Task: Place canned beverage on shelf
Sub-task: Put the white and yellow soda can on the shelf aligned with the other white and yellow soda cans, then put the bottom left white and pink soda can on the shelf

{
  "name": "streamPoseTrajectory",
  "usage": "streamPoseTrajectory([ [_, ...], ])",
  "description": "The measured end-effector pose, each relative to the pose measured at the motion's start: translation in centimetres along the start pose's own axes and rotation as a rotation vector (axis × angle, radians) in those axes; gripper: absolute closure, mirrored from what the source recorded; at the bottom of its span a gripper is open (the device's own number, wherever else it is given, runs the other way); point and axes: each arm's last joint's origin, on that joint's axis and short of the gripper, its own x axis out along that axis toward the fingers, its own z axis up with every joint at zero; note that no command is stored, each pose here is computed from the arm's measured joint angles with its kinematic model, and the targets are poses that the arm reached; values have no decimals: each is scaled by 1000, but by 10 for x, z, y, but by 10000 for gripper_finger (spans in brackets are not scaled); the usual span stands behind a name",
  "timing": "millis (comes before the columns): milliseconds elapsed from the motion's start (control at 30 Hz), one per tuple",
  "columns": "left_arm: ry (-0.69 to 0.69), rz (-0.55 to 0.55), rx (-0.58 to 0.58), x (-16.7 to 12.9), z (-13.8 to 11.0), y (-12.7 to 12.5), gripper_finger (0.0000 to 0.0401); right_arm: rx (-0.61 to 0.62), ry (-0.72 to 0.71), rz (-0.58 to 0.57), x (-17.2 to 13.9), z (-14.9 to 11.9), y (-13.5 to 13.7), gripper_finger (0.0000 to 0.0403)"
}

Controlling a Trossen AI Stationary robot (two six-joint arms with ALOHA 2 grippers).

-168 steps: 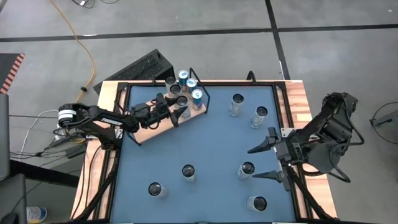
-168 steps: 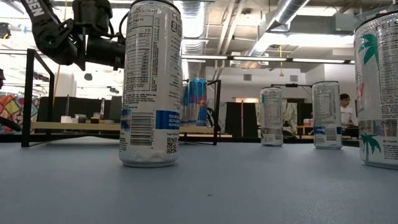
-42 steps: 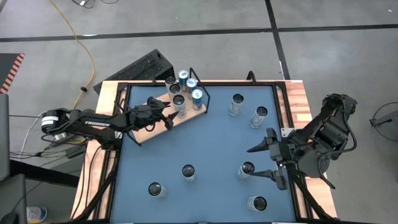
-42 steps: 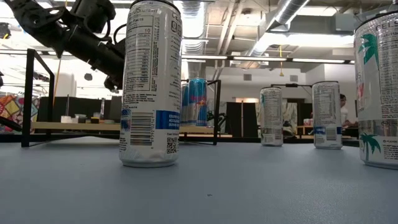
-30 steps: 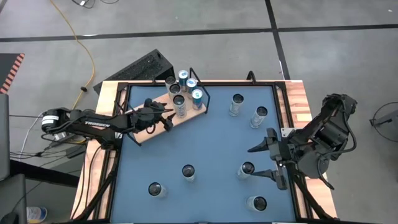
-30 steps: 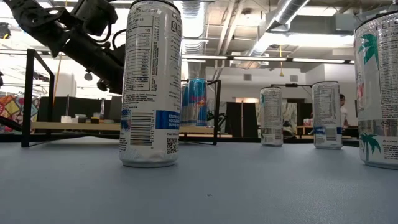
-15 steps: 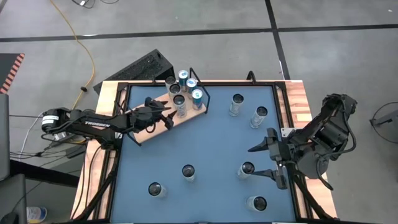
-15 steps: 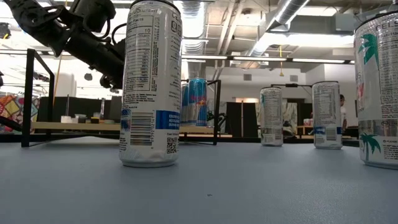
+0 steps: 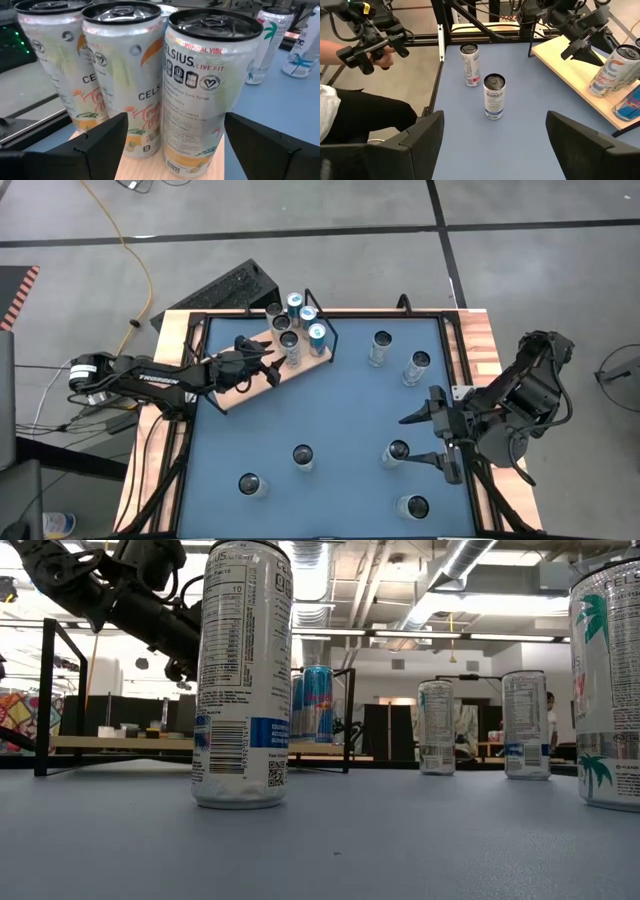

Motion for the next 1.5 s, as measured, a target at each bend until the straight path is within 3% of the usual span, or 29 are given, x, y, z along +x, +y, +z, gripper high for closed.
streamPoseTrajectory([
  [300, 58, -17, 41, 11, -10, -8, 83, 4, -2, 1, 0, 0, 0, 69],
  [667, 112, -9, 76, -17, 0, -3, 83, -1, 3, -2, 0, 0, 0, 69],
  [767, 143, -117, 18, -30, 5, -4, 83, -7, 18, -21, 7, -3, 2, 69],
  [967, 176, -597, -162, -70, 20, -21, 83, -63, 93, -68, 32, -20, 9, 69],
  [1100, 168, -822, -204, -101, 34, -38, 83, -98, 142, -113, 57, -26, 15, 69],
  [1300, 116, -970, -152, -145, 62, -72, 83, -158, 222, -144, 91, -32, 18, 69],
  [1500, 263, -1004, -73, -180, 67, -103, 83, -195, 221, -142, 114, -33, 23, 69],
])
